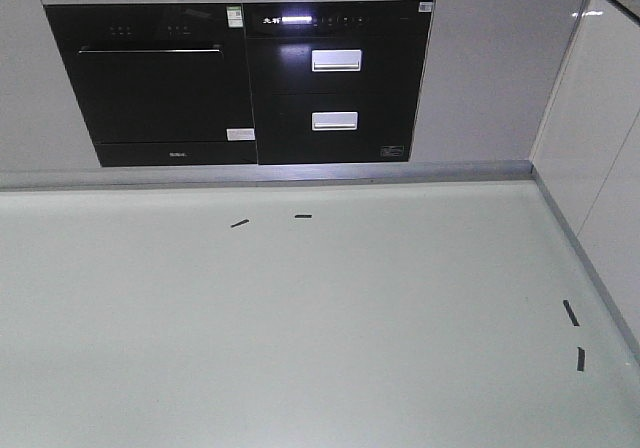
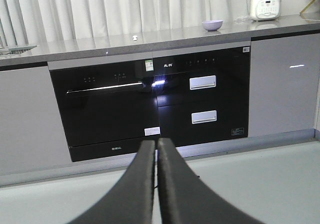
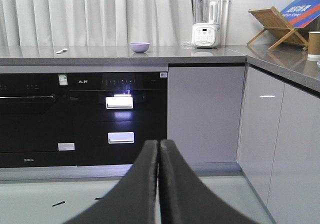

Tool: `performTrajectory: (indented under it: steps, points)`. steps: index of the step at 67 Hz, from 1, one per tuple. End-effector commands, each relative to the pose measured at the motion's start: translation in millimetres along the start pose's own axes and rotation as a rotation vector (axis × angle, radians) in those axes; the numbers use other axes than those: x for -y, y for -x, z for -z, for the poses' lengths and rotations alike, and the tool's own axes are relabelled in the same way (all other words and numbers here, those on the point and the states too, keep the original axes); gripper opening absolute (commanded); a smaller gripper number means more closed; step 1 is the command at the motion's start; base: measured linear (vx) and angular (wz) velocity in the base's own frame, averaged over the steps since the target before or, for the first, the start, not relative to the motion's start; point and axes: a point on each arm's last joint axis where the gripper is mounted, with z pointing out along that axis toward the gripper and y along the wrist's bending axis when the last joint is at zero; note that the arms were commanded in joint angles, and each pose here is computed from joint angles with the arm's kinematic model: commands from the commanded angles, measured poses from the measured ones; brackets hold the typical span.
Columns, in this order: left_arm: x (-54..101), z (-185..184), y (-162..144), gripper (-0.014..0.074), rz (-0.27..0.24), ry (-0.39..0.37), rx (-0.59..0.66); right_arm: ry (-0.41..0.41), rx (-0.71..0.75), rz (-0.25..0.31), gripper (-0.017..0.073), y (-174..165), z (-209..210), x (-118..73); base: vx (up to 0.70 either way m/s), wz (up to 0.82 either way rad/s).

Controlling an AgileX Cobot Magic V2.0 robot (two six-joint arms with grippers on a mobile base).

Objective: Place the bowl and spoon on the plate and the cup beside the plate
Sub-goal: 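Drive the base toward the grey countertop with both grippers raised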

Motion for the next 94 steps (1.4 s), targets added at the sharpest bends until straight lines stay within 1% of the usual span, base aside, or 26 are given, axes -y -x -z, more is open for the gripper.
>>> performTrajectory:
  steps: [1, 94]
  points:
    - [1.3, 1.1, 9.5, -0.0006, 0.012, -0.016, 0.086, -0.008, 0.081, 0.008, -0.0006, 6.2, 0.8, 0.5, 0.0, 0.0]
    - [1.3, 1.1, 9.5, -0.0006, 0.012, -0.016, 0.086, -0.008, 0.081, 0.008, -0.0006, 6.2, 0.8, 0.5, 0.0, 0.0]
